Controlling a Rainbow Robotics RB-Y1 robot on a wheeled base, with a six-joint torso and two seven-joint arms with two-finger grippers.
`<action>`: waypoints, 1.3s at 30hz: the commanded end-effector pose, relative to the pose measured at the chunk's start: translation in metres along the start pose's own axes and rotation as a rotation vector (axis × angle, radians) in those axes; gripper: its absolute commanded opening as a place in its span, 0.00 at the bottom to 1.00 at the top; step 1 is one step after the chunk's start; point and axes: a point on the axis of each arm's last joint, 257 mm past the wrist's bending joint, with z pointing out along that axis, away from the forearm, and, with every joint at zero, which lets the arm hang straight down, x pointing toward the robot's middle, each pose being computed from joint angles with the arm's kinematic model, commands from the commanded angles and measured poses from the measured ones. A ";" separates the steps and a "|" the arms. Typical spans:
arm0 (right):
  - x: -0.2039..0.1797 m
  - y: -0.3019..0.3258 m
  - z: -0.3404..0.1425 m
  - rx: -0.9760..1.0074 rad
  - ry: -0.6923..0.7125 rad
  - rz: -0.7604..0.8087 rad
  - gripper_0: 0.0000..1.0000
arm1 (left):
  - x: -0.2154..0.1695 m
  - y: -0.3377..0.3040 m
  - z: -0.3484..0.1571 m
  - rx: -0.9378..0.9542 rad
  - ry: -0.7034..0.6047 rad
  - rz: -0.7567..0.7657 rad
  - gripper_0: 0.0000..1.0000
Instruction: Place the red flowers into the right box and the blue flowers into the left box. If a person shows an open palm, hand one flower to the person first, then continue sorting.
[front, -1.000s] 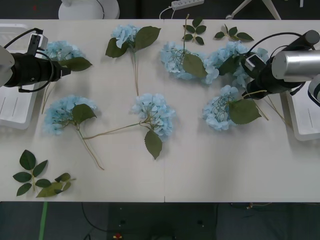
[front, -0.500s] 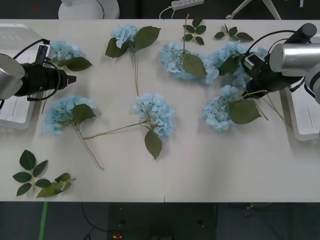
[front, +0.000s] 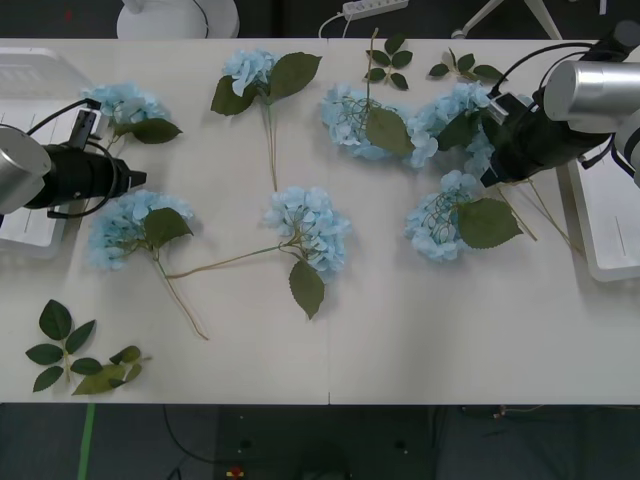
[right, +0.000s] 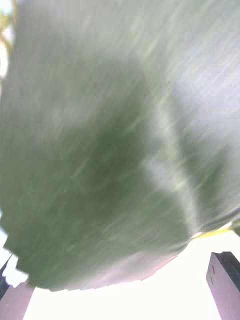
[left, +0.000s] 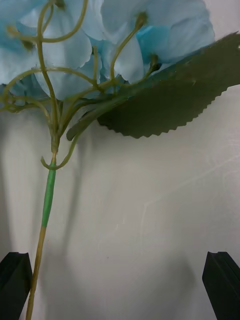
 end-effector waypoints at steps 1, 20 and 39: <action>-0.034 -0.033 -0.029 0.070 -0.063 -0.038 1.00 | 0.009 -0.006 0.004 0.004 0.003 -0.004 1.00; -0.013 -0.047 -0.005 0.191 -0.018 -0.096 1.00 | 0.049 0.004 0.007 -0.042 0.051 0.070 1.00; -0.006 -0.009 0.031 0.176 -0.046 -0.118 1.00 | 0.086 -0.003 0.009 -0.020 0.114 0.065 0.01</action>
